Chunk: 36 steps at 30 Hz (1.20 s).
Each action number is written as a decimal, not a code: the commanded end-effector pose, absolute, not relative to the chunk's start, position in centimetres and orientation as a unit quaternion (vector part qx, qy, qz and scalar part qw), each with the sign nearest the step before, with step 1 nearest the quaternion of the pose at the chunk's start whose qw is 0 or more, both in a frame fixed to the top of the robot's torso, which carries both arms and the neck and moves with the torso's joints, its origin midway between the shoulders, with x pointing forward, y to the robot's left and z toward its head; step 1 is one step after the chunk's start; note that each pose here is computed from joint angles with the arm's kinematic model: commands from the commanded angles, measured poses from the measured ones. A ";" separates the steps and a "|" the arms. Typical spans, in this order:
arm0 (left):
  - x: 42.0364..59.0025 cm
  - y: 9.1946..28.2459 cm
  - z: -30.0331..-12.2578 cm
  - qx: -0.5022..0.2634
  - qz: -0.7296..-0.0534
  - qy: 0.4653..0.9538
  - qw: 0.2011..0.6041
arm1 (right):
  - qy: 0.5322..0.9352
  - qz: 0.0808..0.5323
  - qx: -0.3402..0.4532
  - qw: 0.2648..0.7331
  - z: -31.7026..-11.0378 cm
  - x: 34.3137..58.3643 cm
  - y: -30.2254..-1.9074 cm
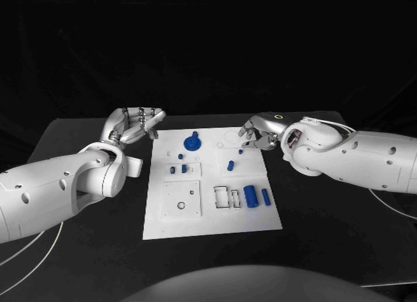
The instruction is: Assemble the parts on the task board
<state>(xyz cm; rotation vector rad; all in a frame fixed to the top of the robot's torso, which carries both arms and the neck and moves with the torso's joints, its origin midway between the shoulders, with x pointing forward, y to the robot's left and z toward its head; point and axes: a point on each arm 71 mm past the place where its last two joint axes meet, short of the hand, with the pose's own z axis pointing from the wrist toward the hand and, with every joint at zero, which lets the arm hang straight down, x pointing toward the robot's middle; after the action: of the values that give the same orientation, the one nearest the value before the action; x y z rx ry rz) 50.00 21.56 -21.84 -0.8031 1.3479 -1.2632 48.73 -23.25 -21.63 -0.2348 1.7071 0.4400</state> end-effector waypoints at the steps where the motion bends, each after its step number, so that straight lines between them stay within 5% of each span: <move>1: 49.9 21.5 -21.8 -0.340 -0.540 0.560 0.528 | 0.764 0.153 -0.133 0.613 -22.2 48.6 -23.1; 36: 50.2 21.6 -22.2 -0.344 -0.533 0.566 0.526 | 0.800 0.101 -0.153 0.572 -24.6 49.6 -21.0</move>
<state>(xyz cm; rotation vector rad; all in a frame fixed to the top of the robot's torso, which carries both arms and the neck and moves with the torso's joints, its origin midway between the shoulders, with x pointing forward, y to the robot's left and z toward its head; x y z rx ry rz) 50.24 21.91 -22.24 -0.8234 1.3504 -1.2513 49.55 -20.84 -24.41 -0.3359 1.8576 0.2865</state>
